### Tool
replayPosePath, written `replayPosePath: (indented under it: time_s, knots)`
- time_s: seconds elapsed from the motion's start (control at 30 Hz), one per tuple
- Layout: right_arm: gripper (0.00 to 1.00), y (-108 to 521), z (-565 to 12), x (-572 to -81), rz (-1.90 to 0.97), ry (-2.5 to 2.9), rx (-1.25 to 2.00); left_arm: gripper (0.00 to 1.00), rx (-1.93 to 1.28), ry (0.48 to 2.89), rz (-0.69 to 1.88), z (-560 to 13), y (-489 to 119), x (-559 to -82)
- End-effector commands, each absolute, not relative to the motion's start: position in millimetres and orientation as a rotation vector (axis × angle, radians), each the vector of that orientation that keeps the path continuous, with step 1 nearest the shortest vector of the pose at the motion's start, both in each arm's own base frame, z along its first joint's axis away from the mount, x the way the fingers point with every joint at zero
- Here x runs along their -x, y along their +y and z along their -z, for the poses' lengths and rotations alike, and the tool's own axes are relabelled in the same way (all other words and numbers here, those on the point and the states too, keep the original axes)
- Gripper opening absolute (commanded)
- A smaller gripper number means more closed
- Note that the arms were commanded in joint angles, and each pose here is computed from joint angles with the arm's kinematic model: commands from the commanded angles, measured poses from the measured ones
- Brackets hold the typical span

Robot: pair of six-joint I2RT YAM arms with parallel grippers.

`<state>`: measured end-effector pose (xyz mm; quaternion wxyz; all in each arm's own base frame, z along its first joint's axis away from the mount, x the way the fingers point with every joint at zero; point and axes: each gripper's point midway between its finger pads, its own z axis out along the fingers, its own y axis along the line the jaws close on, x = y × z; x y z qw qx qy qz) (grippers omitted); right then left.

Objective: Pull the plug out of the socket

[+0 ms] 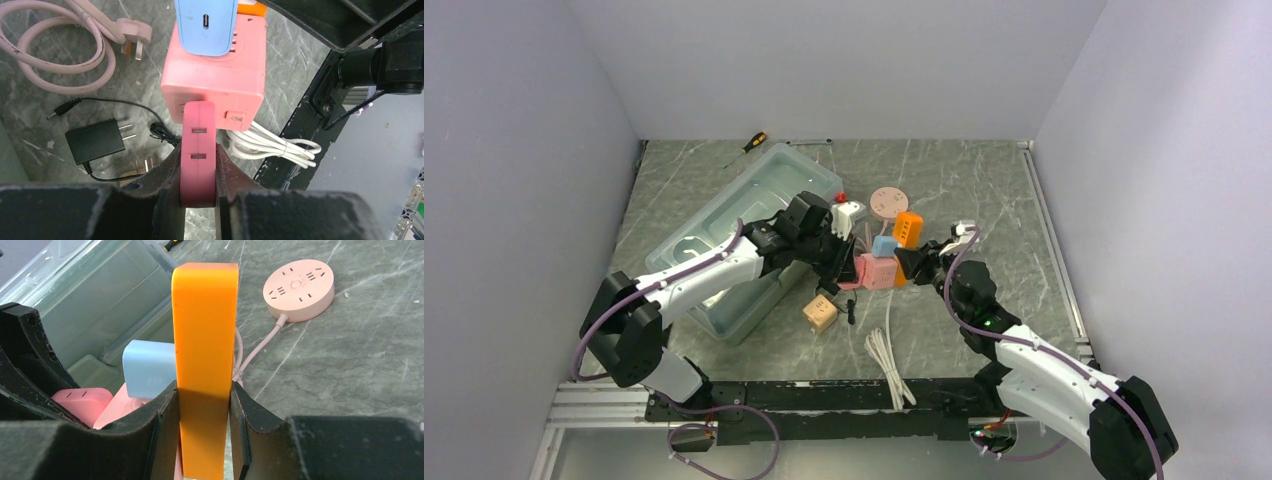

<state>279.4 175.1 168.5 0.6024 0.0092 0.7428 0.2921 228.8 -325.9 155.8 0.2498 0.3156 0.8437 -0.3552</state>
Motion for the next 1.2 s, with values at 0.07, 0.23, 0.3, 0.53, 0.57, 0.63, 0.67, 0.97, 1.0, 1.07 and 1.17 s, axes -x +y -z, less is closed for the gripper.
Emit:
replayPosePath:
  time_s: [0.07,0.23,0.3,0.53,0.57,0.63,0.67,0.97,1.0,1.07,1.17]
  knots:
    - [0.0,168.5,-211.5,-287.2,-0.689,1.558,-0.062,0.0,-0.794,2.34,0.736,-147.2,-300.4,-254.5]
    - [0.0,167.6,-210.4,-287.8,-0.684,1.561,-0.068,0.0,-0.851,2.269,0.844,-158.7,-311.6,-246.9]
    - [0.0,166.6,-210.9,-288.1,-0.68,1.56,-0.072,0.0,-0.879,2.237,0.898,-164.6,-316.1,-241.9]
    - [0.0,164.9,-205.0,-292.6,-0.65,1.588,-0.086,0.0,-0.977,2.119,1.061,-185.5,-328.3,-223.2]
    - [0.0,164.9,-203.1,-293.2,-0.646,1.595,-0.087,0.0,-0.991,2.102,1.085,-188.3,-329.8,-220.1]
    - [0.0,164.5,-201.4,-294.4,-0.64,1.602,-0.091,0.0,-1.014,2.071,1.124,-193.8,-332.5,-215.7]
    - [0.0,164.6,-199.7,-295.0,-0.636,1.608,-0.092,0.0,-1.022,2.057,1.139,-196.4,-333.3,-213.8]
    - [0.0,163.2,-195.6,-297.8,-0.616,1.623,-0.099,0.0,-1.03,2.021,1.139,-203.2,-332.8,-211.2]
    - [0.0,162.6,-195.6,-298.0,-0.614,1.623,-0.102,0.0,-1.013,2.037,1.116,-201.3,-331.1,-214.3]
    - [0.0,161.3,-195.6,-298.0,-0.61,1.622,-0.11,0.0,-0.965,2.103,1.016,-191.5,-323.4,-224.9]
    - [0.0,158.6,-195.7,-298.6,-0.597,1.622,-0.118,0.0,-0.893,2.191,0.88,-177.6,-311.6,-239.1]
